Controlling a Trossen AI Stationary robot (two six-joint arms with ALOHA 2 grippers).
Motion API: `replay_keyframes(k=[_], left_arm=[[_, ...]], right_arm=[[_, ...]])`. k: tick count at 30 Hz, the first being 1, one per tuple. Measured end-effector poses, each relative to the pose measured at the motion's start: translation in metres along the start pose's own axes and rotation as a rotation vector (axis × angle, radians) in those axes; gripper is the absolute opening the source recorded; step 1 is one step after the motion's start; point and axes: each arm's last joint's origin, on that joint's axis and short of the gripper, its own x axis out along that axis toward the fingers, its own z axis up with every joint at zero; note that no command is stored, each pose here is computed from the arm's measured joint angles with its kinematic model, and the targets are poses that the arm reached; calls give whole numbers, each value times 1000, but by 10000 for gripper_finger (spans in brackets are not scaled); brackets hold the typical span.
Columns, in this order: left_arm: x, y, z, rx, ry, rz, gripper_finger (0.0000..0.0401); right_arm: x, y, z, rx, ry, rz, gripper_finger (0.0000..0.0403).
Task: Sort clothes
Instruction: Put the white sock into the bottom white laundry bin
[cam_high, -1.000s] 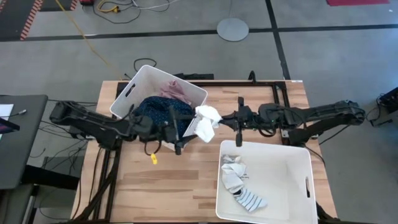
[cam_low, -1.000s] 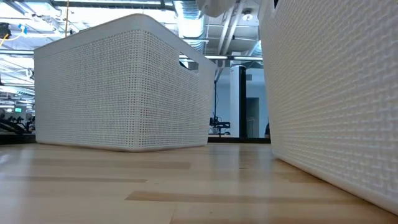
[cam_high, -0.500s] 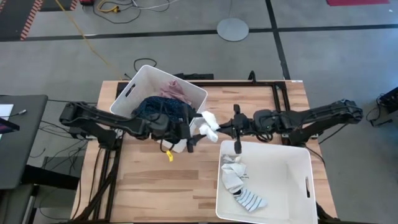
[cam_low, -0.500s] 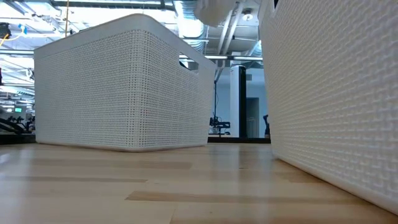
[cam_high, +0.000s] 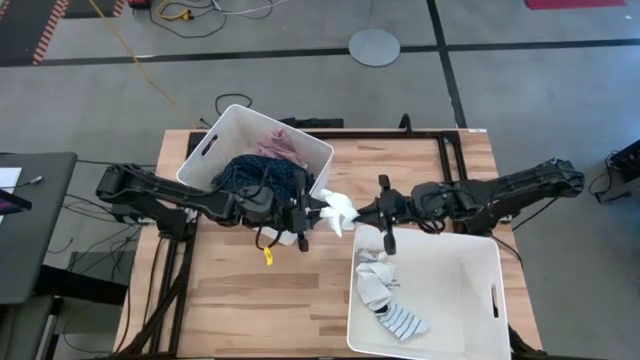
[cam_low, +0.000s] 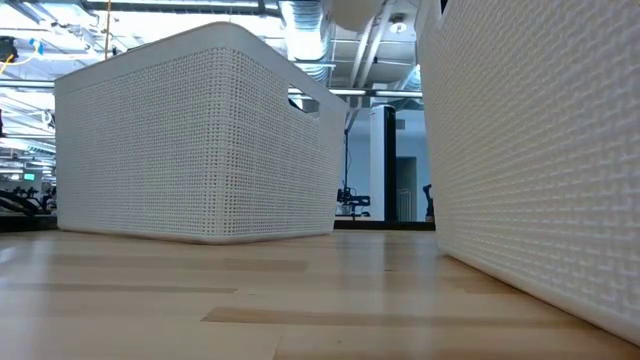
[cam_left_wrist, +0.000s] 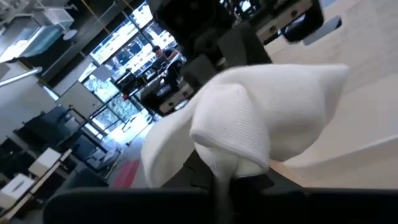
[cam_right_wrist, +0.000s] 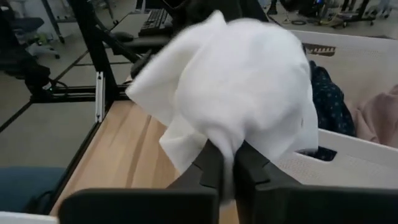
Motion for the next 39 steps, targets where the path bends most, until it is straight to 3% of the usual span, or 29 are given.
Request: replay_keyframes(k=[5,13,17,26,34,39], left_arm=[[-1,0,7,-5,-32,-15,15],[-4,-1,22,-48,-168,-44,14],[-6,0,29,-71,-256,-66,13],[-2,-3,33,-123,-371,-123,13],[39,-25,38,-94,-257,-264,13],[60,-30,48,-94,-260,-267,13]], right_arm=[[-7,3,0,11,8,11,81],[-30,9,2,2,26,50,216],[-45,7,-5,22,112,-16,261],[-69,0,-18,134,218,-188,270],[-70,2,-19,138,220,-180,270],[-70,2,-19,165,223,-185,270]])
